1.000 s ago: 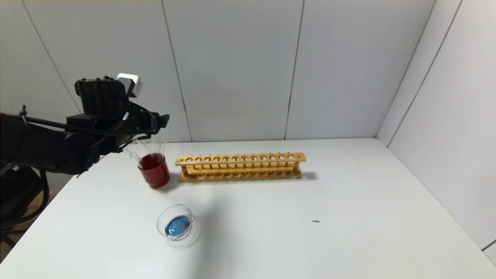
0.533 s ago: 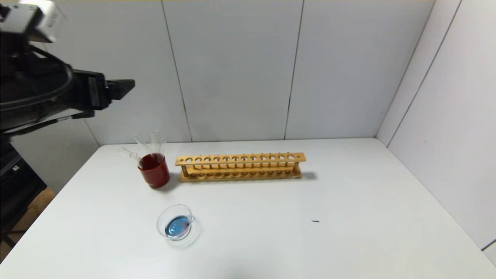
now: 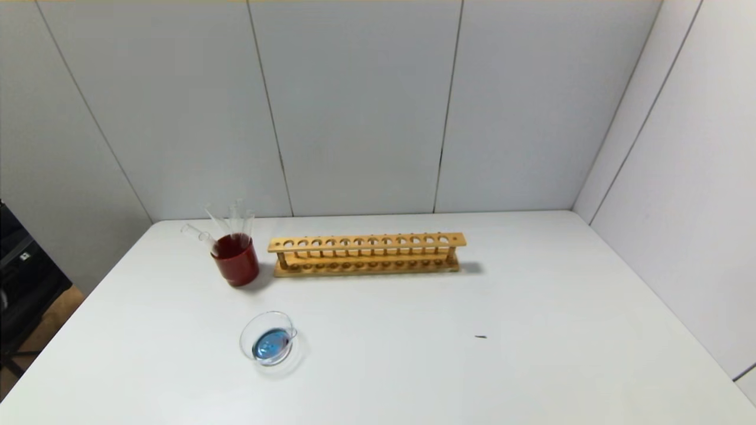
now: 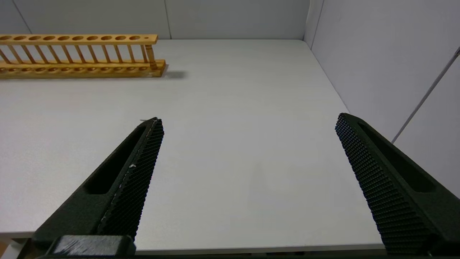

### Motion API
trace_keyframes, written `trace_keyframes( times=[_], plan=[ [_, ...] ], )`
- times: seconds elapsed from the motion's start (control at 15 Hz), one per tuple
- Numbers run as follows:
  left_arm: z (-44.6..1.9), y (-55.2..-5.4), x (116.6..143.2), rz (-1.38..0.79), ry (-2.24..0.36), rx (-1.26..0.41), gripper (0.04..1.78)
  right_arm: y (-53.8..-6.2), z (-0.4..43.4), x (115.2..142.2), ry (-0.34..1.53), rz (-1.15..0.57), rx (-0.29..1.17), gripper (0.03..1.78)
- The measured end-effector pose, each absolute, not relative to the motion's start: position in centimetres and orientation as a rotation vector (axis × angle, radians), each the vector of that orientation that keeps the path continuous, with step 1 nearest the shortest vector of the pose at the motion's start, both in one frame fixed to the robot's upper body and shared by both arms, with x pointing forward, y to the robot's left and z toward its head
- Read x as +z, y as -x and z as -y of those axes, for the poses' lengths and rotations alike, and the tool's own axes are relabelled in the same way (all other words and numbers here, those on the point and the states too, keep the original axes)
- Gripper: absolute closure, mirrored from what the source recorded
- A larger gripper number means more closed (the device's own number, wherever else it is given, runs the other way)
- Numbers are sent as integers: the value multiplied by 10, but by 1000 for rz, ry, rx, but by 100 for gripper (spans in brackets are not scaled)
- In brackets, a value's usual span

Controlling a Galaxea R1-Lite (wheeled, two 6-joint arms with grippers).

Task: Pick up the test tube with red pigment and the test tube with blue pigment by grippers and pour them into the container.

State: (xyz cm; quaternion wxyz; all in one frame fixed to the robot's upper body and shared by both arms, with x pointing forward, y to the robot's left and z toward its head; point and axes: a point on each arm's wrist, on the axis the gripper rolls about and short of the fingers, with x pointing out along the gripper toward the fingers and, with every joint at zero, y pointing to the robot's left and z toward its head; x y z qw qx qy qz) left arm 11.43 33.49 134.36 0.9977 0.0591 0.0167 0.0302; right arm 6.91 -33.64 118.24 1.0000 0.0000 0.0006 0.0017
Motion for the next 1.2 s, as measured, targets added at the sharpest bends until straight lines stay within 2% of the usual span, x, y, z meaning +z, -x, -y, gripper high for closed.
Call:
trace_keyframes(
  times=[0.27, 0.53, 0.67, 0.87, 1.2],
  plan=[
    [-339, -73, 1299, 33, -95, 120, 7, -69, 336, 1182, 0, -1, 3, 6],
    [-334, -46, 1269, 227, 74, -25, 7, -69, 336, 1182, 0, -1, 3, 6],
    [-333, -52, 1242, 198, 127, -27, 7, -69, 336, 1182, 0, -1, 4, 6],
    [-334, -66, 1201, 100, 7, 2, 7, -69, 336, 1182, 0, -1, 3, 6],
    [-333, -69, 1182, -8, -31, -2, 7, -69, 336, 1182, 0, -1, 3, 6]
  ],
)
